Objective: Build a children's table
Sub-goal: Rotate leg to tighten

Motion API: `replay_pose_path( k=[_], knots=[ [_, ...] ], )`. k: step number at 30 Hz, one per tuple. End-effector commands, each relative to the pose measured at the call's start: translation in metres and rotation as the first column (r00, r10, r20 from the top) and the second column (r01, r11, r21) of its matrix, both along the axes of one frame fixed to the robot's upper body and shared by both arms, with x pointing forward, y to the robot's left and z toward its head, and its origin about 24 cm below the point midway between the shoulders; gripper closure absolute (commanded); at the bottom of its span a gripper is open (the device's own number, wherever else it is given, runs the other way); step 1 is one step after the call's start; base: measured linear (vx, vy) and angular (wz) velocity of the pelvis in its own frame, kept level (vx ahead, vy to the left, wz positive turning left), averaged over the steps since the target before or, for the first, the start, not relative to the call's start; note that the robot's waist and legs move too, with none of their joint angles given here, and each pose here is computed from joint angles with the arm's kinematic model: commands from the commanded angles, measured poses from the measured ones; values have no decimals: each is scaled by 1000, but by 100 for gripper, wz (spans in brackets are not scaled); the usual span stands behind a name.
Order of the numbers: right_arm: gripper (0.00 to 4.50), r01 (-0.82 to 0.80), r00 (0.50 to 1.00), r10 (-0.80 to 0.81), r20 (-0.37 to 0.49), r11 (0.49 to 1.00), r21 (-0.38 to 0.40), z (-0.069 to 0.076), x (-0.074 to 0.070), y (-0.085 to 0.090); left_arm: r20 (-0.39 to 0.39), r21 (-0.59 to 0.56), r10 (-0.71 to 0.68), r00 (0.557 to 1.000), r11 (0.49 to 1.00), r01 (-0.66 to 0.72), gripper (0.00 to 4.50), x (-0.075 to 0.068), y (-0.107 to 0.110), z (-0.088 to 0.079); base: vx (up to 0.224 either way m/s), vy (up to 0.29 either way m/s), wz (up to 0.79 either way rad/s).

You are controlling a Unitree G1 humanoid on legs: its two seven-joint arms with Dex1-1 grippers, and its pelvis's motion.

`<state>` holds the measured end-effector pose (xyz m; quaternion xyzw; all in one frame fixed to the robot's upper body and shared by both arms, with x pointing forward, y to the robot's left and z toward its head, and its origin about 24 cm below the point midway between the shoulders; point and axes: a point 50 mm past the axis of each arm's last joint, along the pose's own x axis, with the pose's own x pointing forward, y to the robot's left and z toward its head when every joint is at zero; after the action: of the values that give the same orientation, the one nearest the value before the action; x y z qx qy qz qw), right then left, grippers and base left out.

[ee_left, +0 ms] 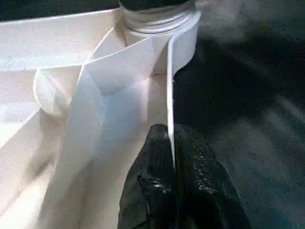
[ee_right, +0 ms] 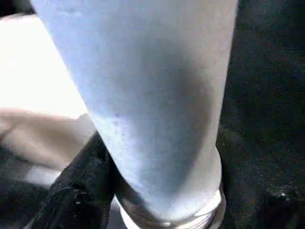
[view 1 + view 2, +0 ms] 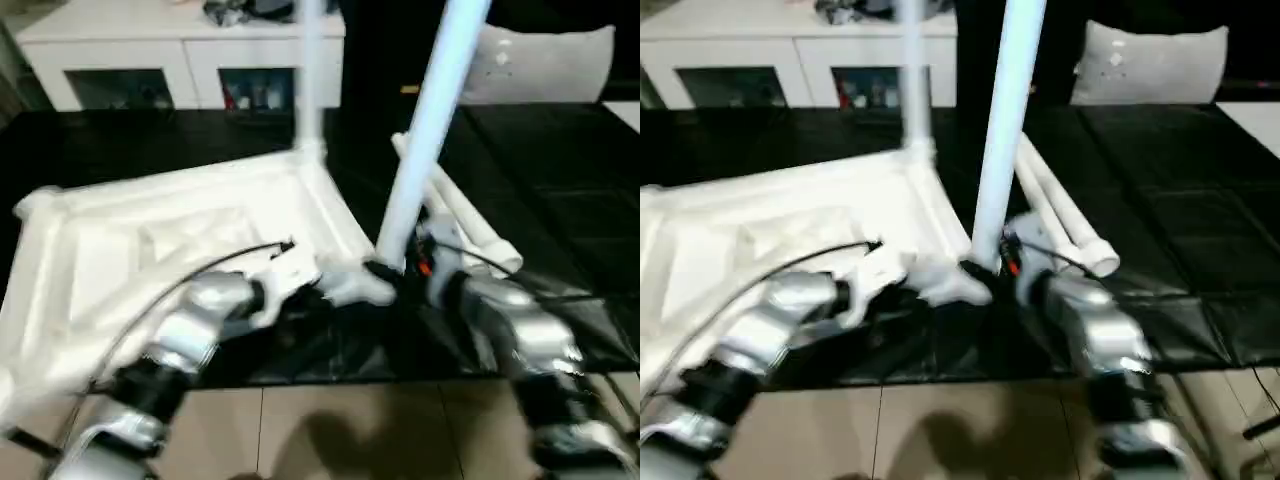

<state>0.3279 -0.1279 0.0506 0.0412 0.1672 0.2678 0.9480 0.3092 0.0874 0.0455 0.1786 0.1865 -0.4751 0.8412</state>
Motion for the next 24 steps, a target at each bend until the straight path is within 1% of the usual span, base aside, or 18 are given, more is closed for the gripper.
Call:
replay_pose_path(
  k=[1,2,3,4,6,7,8,9,12,13,14,15,16,17,20,21,22,24],
  knots=[
    [183,-50,997,52,-49,998,39,-11,-4,31,39,-82,50,998,996,-46,450,0,-23,8,0,0,0],
    [183,-61,997,63,-48,998,32,-12,-5,33,46,-93,51,998,995,-46,450,-1,-27,10,0,0,0],
    [127,-64,997,66,-43,997,41,-12,-6,34,50,-94,46,998,995,-41,450,-1,-28,10,0,0,0],
    [113,-68,997,70,-42,996,57,-11,-6,33,53,-87,36,998,996,-32,450,-2,-28,10,0,0,0],
    [110,-63,997,67,-44,995,76,-11,-6,33,52,-76,30,998,997,-26,450,-3,-28,10,0,0,0],
    [84,-66,997,69,-32,994,88,-8,-7,31,64,-45,26,998,999,-24,450,-3,-24,10,0,0,0],
    [84,-92,996,94,-8,991,95,-6,-8,26,86,-11,11,996,1000,-11,450,-2,-19,8,0,0,0],
    [71,-115,993,114,13,989,90,-4,-9,23,98,10,1,995,1000,-2,450,-2,-14,8,0,0,0],
    [55,-154,988,152,33,986,63,-4,-12,17,98,43,-8,995,999,4,450,-2,-9,6,0,0,0],
    [35,-177,984,175,42,983,47,-4,-13,15,101,58,-22,995,998,16,450,-3,-6,5,0,0,0],
    [26,-223,974,221,50,975,20,-4,-16,10,104,78,-49,993,996,41,450,-3,-2,4,0,0,0],
    [20,-232,972,231,50,973,14,-4,-17,9,104,83,-55,993,995,47,450,-3,-1,3,0,0,0],
    [17,-301,952,302,53,953,-33,-4,-20,1,110,94,-98,989,992,88,450,-4,3,4,0,0,0],
    [10,-321,945,323,53,946,-46,-4,-21,-2,111,97,-113,987,990,102,450,-5,4,4,0,0,0],
    [4,-379,922,384,48,921,-93,1,-21,-20,97,122,-206,974,973,194,450,-8,13,4,0,0,0],
    [4,-379,922,384,48,921,-93,1,-21,-20,97,122,-206,974,973,194,450,-8,13,4,0,0,0],
    [4,-400,912,408,53,909,-115,5,-19,-28,85,134,-258,962,960,245,450,-10,17,5,0,0,0],
    [4,-417,902,427,61,899,-136,8,-18,-33,78,145,-299,951,947,286,450,-12,20,5,0,0,0]
  ],
)
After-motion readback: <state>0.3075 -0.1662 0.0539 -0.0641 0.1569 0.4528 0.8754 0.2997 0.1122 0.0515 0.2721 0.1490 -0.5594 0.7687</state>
